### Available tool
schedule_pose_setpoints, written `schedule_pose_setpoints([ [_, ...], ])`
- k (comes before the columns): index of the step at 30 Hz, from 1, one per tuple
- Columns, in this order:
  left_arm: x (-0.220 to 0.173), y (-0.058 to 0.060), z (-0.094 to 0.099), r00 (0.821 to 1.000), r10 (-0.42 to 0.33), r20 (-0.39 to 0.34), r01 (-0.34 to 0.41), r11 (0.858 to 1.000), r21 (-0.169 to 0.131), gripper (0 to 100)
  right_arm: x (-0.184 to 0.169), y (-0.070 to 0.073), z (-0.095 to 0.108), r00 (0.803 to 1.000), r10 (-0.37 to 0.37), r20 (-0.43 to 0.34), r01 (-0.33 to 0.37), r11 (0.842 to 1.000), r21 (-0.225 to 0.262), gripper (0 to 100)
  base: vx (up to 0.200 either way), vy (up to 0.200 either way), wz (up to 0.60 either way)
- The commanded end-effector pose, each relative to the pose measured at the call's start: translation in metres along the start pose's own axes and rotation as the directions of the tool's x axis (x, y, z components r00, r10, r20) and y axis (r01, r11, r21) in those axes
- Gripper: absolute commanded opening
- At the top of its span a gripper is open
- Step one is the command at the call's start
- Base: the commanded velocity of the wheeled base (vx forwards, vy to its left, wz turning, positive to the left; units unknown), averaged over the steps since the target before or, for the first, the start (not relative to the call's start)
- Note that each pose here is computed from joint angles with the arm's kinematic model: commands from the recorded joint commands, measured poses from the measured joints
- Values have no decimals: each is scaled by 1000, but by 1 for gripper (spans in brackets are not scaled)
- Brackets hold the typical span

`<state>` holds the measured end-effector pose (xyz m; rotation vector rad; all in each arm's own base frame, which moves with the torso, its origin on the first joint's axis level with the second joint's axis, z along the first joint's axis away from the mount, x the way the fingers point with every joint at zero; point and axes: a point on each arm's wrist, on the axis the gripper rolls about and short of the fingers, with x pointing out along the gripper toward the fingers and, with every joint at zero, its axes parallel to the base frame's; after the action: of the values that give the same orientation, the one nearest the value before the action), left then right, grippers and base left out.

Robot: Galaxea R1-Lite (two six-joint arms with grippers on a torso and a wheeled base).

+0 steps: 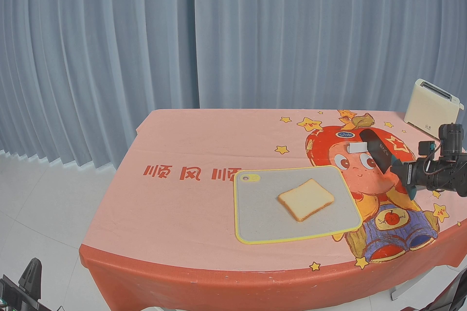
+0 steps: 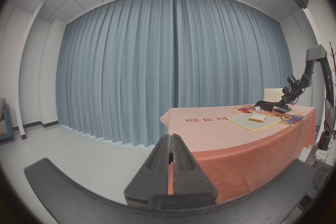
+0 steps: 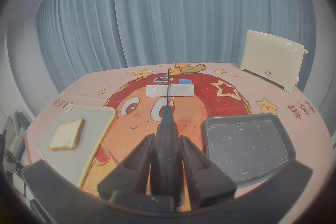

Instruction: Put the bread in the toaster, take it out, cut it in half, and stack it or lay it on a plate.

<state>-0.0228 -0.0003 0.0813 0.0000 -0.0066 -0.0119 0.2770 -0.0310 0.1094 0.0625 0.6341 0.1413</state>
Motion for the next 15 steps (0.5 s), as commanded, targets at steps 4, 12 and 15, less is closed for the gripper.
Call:
schedule_pose_setpoints([
  [4, 1, 0, -5, 1000, 0, -8, 0, 1000, 0, 0, -11, 2, 6, 999, -3, 39, 3, 1000, -8, 0, 0, 0, 0],
  [12, 1, 0, -5, 1000, 0, -8, 0, 1000, 0, 0, -33, 9, 15, 994, 0, 105, 4, 1000, -30, 0, 0, 0, 0],
  [15, 1, 0, -5, 1000, 0, -8, 0, 1000, 0, 0, -41, 11, 16, 992, -1, 127, 6, 999, -34, 0, 0, 0, 0],
])
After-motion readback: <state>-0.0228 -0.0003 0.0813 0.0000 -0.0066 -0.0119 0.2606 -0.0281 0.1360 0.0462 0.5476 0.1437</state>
